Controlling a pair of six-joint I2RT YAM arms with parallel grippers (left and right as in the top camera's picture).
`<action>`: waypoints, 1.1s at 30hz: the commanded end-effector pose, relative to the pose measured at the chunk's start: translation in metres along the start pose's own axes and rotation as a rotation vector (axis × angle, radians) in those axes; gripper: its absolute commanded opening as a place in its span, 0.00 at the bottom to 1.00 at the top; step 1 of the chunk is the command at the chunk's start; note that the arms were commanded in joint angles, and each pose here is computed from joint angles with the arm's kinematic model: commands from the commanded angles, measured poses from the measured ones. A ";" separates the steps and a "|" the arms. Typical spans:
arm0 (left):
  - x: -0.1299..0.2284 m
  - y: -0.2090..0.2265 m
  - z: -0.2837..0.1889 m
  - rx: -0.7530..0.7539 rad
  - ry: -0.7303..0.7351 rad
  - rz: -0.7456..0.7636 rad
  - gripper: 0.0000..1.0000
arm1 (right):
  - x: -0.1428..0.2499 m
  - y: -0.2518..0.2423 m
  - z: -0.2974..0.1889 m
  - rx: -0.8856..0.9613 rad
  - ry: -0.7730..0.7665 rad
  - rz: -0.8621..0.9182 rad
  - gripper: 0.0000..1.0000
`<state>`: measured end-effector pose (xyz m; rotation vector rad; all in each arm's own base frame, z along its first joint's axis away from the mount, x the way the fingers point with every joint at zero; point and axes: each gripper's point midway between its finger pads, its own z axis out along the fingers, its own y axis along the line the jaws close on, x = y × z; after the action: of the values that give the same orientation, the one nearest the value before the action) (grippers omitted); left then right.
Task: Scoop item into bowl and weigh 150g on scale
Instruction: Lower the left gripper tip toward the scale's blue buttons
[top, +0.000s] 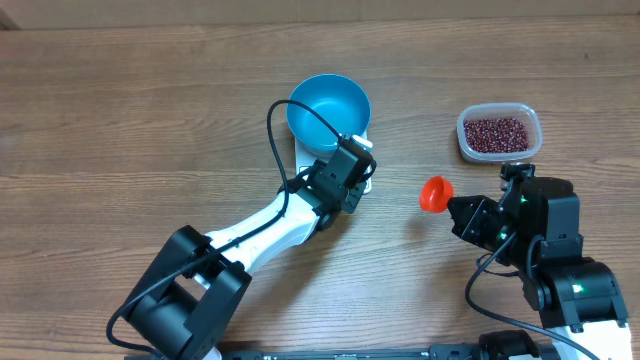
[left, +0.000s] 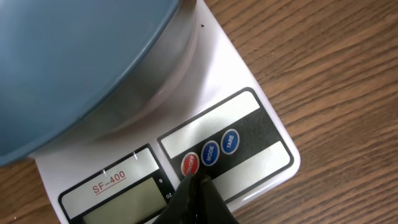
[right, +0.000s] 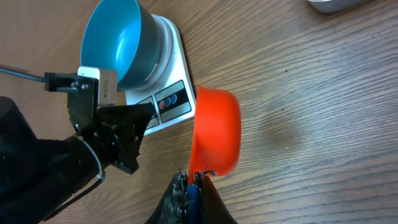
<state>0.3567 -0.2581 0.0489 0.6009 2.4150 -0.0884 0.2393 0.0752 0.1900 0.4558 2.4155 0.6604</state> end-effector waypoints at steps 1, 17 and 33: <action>0.002 0.007 0.004 -0.033 0.004 0.024 0.04 | -0.012 0.009 -0.009 -0.015 -0.049 -0.022 0.04; 0.003 0.017 0.005 -0.046 0.014 0.026 0.04 | -0.012 0.009 -0.009 -0.015 -0.048 -0.021 0.04; 0.005 0.017 0.005 -0.047 0.024 0.069 0.04 | -0.012 0.009 -0.009 -0.015 -0.049 -0.020 0.04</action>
<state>0.3619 -0.2455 0.0471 0.6420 2.4133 -0.0321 0.2396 0.0741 0.1898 0.4583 2.4144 0.6525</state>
